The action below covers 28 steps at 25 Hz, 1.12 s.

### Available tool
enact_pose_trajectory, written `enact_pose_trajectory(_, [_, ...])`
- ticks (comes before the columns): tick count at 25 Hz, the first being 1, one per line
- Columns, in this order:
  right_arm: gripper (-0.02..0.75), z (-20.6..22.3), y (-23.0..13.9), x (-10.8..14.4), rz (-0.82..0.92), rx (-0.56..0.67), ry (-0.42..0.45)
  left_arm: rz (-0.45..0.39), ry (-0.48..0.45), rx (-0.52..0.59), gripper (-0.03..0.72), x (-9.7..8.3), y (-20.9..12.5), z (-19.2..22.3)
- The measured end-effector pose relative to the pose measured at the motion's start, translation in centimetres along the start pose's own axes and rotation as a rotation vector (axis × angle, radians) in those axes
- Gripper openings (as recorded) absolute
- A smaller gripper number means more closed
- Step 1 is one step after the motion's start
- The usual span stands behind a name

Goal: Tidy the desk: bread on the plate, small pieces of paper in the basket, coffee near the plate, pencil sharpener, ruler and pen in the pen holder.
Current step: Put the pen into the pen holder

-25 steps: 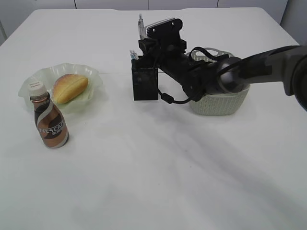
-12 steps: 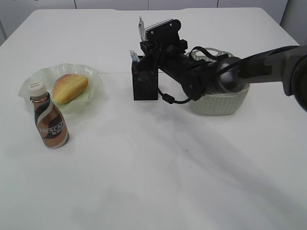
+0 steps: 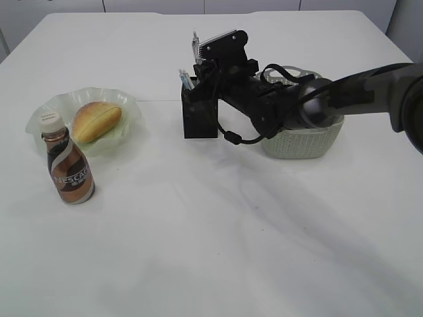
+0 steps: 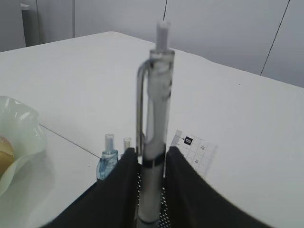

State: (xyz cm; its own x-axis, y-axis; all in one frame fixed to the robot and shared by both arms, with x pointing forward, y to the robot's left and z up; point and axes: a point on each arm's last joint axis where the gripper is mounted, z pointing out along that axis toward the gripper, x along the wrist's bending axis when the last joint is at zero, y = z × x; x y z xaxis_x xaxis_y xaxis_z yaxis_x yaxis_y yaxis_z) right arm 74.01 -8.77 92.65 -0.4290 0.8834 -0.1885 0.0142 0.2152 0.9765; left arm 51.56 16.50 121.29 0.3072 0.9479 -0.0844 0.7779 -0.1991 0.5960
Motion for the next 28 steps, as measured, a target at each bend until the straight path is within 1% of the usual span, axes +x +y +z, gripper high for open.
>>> enact_pose_trajectory(4, [0.292,0.0,-0.1,0.0,0.014,0.006,0.001,0.0,0.0,0.0,0.307,0.0,0.0,0.0])
enact_pose_trajectory(7, [0.343,0.0,-0.1,0.0,0.023,0.026,0.003,0.0,0.0,0.0,0.307,0.0,0.0,0.0])
enact_pose_trajectory(10, [0.355,0.2,-0.1,0.0,0.025,0.057,0.005,0.0,0.0,0.0,0.307,0.0,0.0,0.0])
enact_pose_trajectory(12, [0.356,0.1,-0.1,-0.1,0.033,0.102,0.008,0.0,0.0,0.0,0.307,0.0,0.0,0.0])
enact_pose_trajectory(15, [0.356,-0.5,1.2,-0.4,0.057,0.165,0.009,0.0,0.0,0.0,0.307,0.0,0.0,0.0])
enact_pose_trajectory(18, [0.356,-1.6,3.9,-1.0,0.094,0.233,0.004,0.0,0.0,0.0,0.307,0.0,0.0,0.0])
enact_pose_trajectory(22, [0.356,-3.9,7.0,-1.7,0.176,0.401,-0.004,0.0,0.0,0.0,0.307,0.0,0.0,0.0])
enact_pose_trajectory(26, [0.356,-7.4,11.1,-2.3,0.234,0.546,0.002,0.002,0.007,-0.001,0.307,0.1,0.0,0.0])
enact_pose_trajectory(28, [0.356,-9.6,13.8,-2.6,0.262,0.574,0.011,0.005,0.016,-0.003,0.31,0.1,0.0,0.0])
